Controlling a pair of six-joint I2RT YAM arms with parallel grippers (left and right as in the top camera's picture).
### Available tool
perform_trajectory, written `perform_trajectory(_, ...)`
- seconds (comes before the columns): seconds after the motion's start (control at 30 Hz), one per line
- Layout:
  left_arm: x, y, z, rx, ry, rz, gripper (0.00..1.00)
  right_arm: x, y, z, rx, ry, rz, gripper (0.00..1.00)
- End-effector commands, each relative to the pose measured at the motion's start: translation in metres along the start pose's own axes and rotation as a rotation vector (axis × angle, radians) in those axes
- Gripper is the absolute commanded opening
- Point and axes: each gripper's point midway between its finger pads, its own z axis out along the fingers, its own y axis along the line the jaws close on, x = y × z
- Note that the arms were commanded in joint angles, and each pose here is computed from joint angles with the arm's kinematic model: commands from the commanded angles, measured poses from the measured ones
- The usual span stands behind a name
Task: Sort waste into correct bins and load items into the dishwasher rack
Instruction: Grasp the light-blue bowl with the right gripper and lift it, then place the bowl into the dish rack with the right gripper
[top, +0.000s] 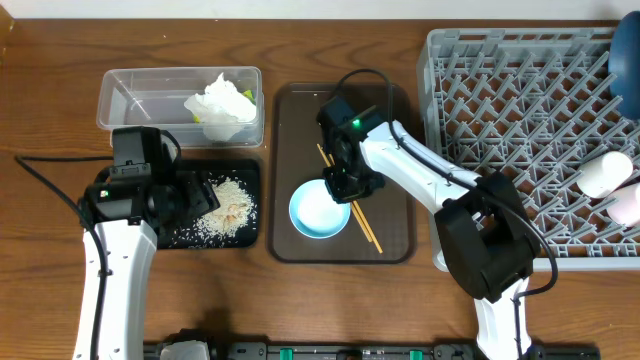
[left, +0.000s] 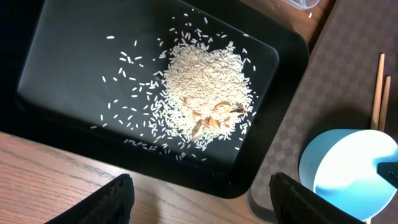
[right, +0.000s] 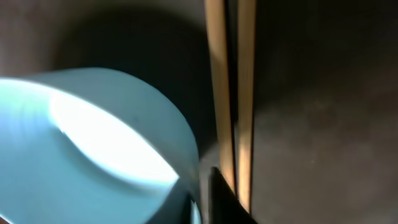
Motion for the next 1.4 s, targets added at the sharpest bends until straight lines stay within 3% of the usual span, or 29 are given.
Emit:
perform_trajectory(0.0,-0.005,0.001,-0.004,-0.005,-0.016,0.0,0.73,0.0,0.0,0.002,-0.003,0.006,0.009,0.01)
perform_trajectory(0.17,-0.005,0.001,-0.004,-0.005,-0.016,0.0,0.73,-0.009,-0.011,-0.025,-0.015,-0.064,0.026,0.01)
perform_trajectory(0.33,-0.005,0.001,-0.004,-0.005,-0.016,0.0,0.73,-0.027,-0.057,-0.094,0.098,-0.269,0.058,0.01)
perform_trajectory(0.57,-0.005,0.0,-0.004,-0.004,-0.016,-0.001,0.73,-0.039,-0.165,-0.223,0.51,-0.642,0.166,0.01)
perform_trajectory(0.73,-0.005,0.0,-0.004,-0.004,-0.017,0.0,0.73,-0.031,-0.236,-0.296,0.873,-0.756,0.233,0.01)
perform_trajectory(0.83,-0.005,0.0,-0.004,-0.004,-0.017,-0.001,0.73,-0.021,-0.273,-0.326,1.044,-0.785,0.342,0.01)
perform_trajectory(1.0,-0.005,0.0,-0.004,-0.004,-0.017,-0.001,0.73,-0.024,-0.316,-0.343,1.157,-0.782,0.375,0.01)
perform_trajectory(1.23,-0.005,0.0,-0.004,-0.004,-0.017,-0.001,0.73,-0.01,-0.371,-0.347,1.428,-0.61,0.471,0.01)
perform_trajectory(1.37,-0.005,0.0,-0.004,-0.004,-0.016,-0.001,0.73,-0.01,-0.396,-0.329,1.473,-0.519,0.481,0.01)
